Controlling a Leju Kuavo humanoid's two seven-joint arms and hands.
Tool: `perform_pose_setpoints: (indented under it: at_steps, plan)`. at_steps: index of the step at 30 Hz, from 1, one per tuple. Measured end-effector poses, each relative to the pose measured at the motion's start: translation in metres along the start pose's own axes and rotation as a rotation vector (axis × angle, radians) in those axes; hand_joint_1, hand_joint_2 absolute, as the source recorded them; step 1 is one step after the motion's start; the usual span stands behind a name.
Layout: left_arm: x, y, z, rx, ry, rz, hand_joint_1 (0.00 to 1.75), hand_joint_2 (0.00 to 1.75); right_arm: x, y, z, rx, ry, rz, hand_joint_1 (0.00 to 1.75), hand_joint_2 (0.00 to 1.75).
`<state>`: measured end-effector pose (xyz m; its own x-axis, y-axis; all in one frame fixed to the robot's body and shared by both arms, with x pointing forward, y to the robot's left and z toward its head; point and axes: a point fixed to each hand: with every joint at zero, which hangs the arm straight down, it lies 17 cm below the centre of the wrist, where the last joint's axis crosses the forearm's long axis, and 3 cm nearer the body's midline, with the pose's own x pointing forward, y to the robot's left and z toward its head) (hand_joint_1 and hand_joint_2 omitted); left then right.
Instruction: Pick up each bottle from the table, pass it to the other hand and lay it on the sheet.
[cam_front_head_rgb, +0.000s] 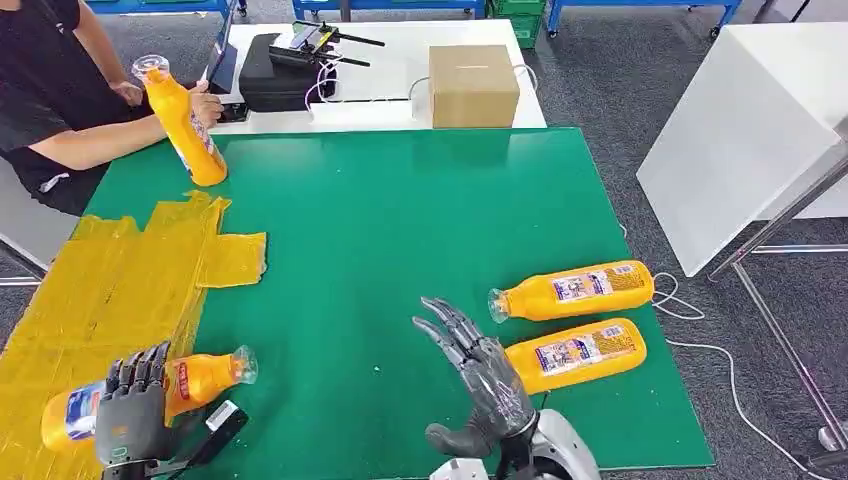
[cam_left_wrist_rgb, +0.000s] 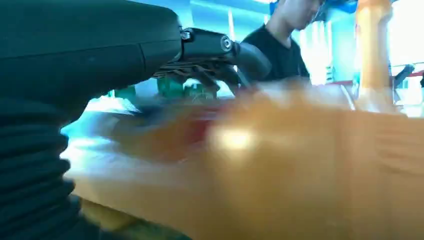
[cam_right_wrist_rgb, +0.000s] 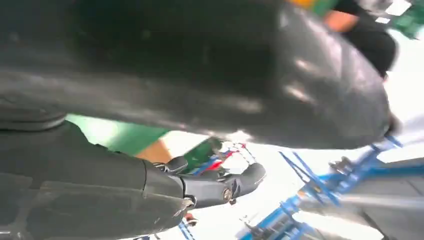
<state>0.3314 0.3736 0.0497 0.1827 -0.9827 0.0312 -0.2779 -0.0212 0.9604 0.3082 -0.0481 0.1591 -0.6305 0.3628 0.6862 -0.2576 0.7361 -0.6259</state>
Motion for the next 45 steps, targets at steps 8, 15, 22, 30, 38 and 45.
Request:
perform_pose_setpoints:
  at_steps: [8, 15, 22, 30, 38, 45]
  plan:
    - [-0.006, 0.034, -0.015, 0.089, 0.005, -0.028, 0.0, 0.0, -0.03, 0.004, 0.033, 0.062, 0.08, 0.087, 0.0, 1.75]
    - [0.018, 0.075, -0.022, 0.221, -0.163, 0.022, 0.0, 0.0, -0.05, 0.001, 0.06, 0.101, 0.138, 0.168, 0.0, 1.75]
    - [-0.026, 0.118, -0.013, 0.447, 0.101, 0.346, 0.0, 0.0, -0.069, -0.007, 0.091, 0.117, 0.23, 0.263, 0.0, 1.75]
    - [-0.015, 0.116, -0.004, 0.499, 0.164, 0.599, 0.0, 0.0, -0.072, -0.014, 0.113, 0.132, 0.268, 0.315, 0.0, 1.75]
    - [-0.014, 0.115, 0.001, 0.52, 0.2, 0.71, 0.0, 0.0, -0.076, -0.019, 0.122, 0.133, 0.303, 0.33, 0.0, 1.75]
    - [0.017, 0.141, 0.015, 0.547, 0.14, 0.885, 0.0, 0.0, -0.094, -0.077, 0.176, 0.075, 0.499, 0.429, 0.0, 1.75]
